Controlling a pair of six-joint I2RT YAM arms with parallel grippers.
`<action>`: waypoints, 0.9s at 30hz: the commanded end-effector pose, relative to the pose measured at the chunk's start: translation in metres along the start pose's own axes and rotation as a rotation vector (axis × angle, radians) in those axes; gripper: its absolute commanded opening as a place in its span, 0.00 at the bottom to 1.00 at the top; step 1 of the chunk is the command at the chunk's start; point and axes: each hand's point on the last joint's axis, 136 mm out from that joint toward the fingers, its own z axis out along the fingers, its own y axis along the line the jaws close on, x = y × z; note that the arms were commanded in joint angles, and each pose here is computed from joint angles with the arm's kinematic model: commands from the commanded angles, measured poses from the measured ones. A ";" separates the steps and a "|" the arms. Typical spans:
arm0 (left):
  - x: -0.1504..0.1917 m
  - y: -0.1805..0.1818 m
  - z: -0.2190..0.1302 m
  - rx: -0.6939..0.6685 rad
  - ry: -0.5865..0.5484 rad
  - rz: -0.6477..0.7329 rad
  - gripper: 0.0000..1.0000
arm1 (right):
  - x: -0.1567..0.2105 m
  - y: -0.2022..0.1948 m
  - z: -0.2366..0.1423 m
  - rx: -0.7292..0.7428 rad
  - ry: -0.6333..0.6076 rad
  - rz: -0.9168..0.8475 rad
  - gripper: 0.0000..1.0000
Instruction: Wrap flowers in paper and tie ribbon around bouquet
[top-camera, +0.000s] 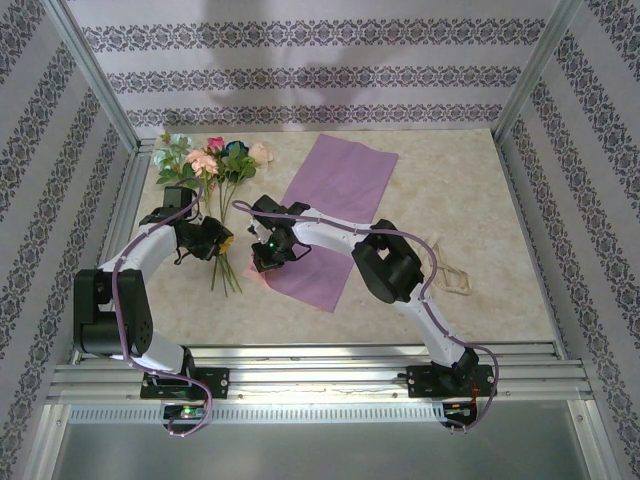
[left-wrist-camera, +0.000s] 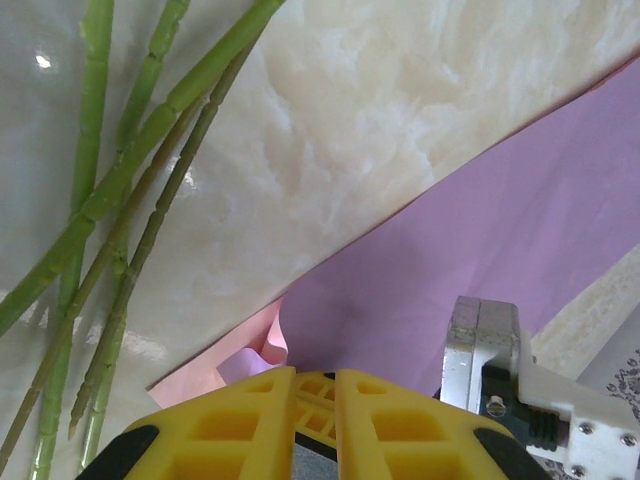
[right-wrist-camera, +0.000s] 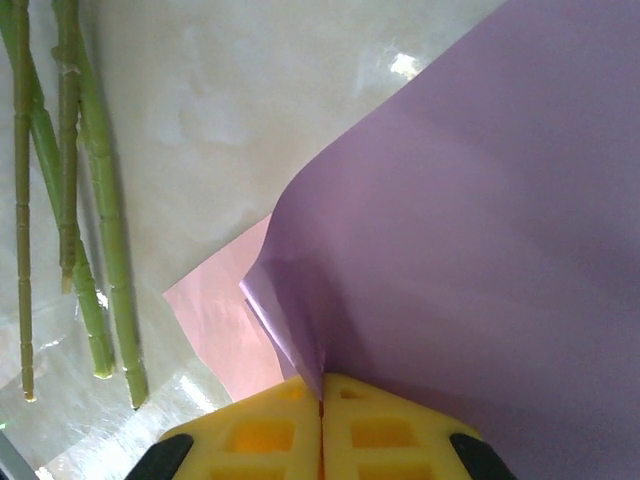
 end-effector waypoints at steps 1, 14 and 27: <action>0.017 0.005 -0.002 -0.012 0.050 0.007 0.18 | -0.011 0.025 -0.035 -0.070 -0.061 -0.001 0.09; 0.060 -0.003 0.035 -0.043 0.134 0.017 0.03 | -0.018 0.009 -0.128 -0.160 -0.281 0.148 0.06; 0.074 0.005 0.117 -0.216 0.137 0.059 0.00 | 0.067 -0.069 -0.205 0.089 -0.477 0.334 0.00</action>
